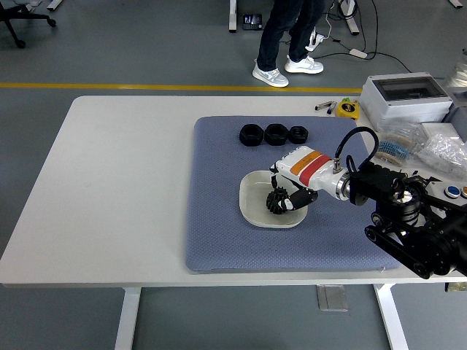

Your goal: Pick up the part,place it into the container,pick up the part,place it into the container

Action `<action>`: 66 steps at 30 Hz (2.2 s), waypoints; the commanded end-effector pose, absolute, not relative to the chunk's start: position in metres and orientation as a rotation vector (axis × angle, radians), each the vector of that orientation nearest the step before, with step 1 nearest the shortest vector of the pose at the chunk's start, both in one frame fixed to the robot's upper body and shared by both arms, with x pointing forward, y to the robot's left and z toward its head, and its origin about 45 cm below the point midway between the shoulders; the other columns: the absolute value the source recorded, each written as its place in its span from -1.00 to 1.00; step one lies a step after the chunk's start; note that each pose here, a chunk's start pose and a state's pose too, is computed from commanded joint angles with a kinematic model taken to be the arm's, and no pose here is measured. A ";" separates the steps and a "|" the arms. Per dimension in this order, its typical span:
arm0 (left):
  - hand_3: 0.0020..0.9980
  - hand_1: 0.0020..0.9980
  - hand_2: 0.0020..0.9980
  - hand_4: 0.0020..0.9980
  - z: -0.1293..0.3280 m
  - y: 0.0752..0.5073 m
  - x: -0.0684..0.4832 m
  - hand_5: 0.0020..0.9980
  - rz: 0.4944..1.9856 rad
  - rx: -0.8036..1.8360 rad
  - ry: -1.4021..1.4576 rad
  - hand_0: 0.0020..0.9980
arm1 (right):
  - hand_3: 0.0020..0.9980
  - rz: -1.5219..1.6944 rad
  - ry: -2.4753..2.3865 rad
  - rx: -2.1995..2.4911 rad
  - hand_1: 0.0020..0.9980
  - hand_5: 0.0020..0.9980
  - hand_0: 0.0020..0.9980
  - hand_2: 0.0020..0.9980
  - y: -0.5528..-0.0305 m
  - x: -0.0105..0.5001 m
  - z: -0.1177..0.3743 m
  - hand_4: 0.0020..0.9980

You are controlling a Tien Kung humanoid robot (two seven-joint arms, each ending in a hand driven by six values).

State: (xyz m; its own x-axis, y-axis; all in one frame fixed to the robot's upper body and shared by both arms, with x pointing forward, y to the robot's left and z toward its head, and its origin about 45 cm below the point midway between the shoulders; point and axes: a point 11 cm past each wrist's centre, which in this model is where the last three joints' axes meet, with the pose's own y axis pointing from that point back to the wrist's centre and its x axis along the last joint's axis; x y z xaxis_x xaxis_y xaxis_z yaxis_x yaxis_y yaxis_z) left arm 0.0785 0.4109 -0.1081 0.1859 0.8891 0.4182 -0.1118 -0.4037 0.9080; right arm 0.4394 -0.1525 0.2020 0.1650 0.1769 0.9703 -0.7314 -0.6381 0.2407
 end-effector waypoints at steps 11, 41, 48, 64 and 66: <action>0.34 0.45 0.52 0.40 -0.108 0.411 0.078 0.37 1.375 1.550 0.769 0.43 | 0.04 1.570 -0.542 1.734 -1.00 -0.13 -1.00 -0.73 -0.150 0.437 0.206 0.65; 0.34 0.45 0.52 0.40 -0.107 0.411 0.081 0.36 1.380 1.541 0.762 0.43 | 0.01 1.571 -0.848 1.806 -1.00 -0.11 -1.00 -0.73 -0.155 0.434 0.255 0.61; 0.34 0.45 0.52 0.40 -0.107 0.411 0.084 0.36 1.382 1.537 0.756 0.43 | 0.00 1.468 -1.061 1.899 -0.65 -0.11 -0.78 -0.40 -0.163 0.431 0.261 0.56; 0.34 0.45 0.52 0.40 -0.106 0.410 0.089 0.36 1.393 1.525 0.747 0.43 | 0.20 1.049 -1.409 2.108 0.37 -0.10 0.33 0.54 -0.188 0.420 0.261 0.71; 0.34 0.45 0.52 0.40 -0.107 0.410 0.089 0.36 1.392 1.526 0.746 0.43 | 0.20 0.969 -1.468 2.141 0.37 -0.10 0.33 0.54 -0.190 0.417 0.261 0.71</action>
